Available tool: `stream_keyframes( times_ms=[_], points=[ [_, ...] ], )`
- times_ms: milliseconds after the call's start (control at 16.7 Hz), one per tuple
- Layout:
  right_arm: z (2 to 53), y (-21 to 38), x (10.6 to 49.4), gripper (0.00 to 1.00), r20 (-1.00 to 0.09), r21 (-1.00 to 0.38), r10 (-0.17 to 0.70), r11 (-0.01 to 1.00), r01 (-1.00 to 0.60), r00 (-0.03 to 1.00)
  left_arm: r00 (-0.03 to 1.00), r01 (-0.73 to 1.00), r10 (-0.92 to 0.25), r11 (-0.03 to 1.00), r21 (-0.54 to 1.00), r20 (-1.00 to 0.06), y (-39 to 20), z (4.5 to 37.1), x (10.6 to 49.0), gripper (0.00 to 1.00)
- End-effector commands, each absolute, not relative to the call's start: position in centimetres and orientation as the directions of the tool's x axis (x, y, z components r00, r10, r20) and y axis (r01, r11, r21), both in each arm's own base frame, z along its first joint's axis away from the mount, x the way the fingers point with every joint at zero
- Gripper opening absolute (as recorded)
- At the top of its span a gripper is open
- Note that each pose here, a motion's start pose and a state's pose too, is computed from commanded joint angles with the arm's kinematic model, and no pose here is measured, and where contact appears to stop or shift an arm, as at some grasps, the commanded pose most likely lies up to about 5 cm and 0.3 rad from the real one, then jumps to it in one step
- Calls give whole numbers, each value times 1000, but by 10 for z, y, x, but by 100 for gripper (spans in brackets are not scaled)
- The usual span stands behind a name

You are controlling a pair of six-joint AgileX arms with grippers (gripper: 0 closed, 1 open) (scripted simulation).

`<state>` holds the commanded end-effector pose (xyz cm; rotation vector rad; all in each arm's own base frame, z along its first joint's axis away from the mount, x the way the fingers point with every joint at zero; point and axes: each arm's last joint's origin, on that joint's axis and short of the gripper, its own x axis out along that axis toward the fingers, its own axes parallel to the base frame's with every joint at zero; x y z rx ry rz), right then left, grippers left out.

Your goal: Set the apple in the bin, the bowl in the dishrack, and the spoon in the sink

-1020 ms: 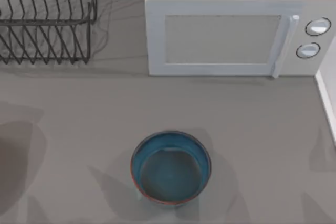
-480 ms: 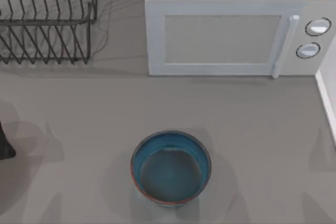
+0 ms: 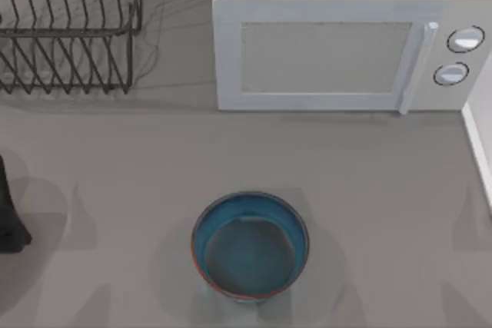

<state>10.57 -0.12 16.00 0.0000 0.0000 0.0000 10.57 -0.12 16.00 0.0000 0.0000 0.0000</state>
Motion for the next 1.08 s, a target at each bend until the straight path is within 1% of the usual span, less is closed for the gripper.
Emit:
stream_keyframes(
  times_ms=[240, 360, 480, 600, 780, 900, 1080],
  points=[
    [160, -1, 106, 100, 0, 0, 0, 1000, 0, 1000, 1000, -4, 4, 1000, -9, -10, -1, 162, 106, 100],
    [160, -1, 106, 100, 0, 0, 0, 1000, 0, 1000, 999, -5, 3, 999, -45, -48, -2, 171, 106, 100],
    [160, -1, 106, 100, 0, 0, 0, 1000, 0, 1000, 993, -11, -1, 994, -104, -117, -3, 187, 109, 100],
    [160, -1, 106, 100, 0, 0, 0, 1000, 0, 1000, 975, -31, -8, 984, -175, -220, -5, 208, 115, 100],
    [160, -1, 106, 100, 0, 0, 0, 1000, 0, 1000, 901, -94, -31, 960, -264, -434, -14, 238, 141, 100],
    [160, -1, 106, 100, 0, 0, 0, 1000, 0, 1000, 801, -159, -47, 945, -286, -597, -25, 251, 170, 100],
    [160, -1, 106, 100, 0, 0, 0, 1000, 0, 1000, 575, -250, -56, 938, -240, -816, -56, 252, 223, 100]
  ],
)
